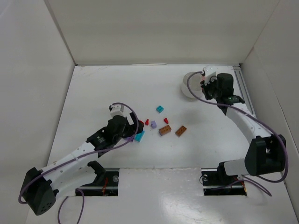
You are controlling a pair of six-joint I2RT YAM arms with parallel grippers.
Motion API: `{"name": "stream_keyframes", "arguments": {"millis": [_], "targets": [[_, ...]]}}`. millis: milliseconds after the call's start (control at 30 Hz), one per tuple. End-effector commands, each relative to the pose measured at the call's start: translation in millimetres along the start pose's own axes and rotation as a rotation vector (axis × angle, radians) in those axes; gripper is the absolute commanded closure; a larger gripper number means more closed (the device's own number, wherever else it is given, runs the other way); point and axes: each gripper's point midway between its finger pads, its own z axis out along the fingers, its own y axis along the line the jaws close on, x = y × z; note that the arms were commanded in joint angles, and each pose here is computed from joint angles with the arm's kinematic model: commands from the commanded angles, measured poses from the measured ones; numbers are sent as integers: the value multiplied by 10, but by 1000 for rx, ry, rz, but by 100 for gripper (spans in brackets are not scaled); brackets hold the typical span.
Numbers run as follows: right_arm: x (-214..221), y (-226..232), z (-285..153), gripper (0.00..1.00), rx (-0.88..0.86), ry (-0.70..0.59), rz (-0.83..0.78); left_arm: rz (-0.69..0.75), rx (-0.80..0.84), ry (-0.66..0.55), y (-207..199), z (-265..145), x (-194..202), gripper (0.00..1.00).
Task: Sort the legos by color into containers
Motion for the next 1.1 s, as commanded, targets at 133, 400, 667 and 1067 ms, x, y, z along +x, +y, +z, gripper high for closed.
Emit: {"name": "stream_keyframes", "arguments": {"millis": [133,400,667,1067], "targets": [[-473,-795,262,89,124,-53,6,70,61,-61,-387,128,-348,0],[-477,-1037,847,89,109,-10,4,164,45,-35,-512,406,-435,0],[-362,-995,1024,78,79,13,20,183,84,20,-555,653,-453,0],[-490,-944,698,32,83,-18,13,349,171,44,-726,851,-434,0]]}}
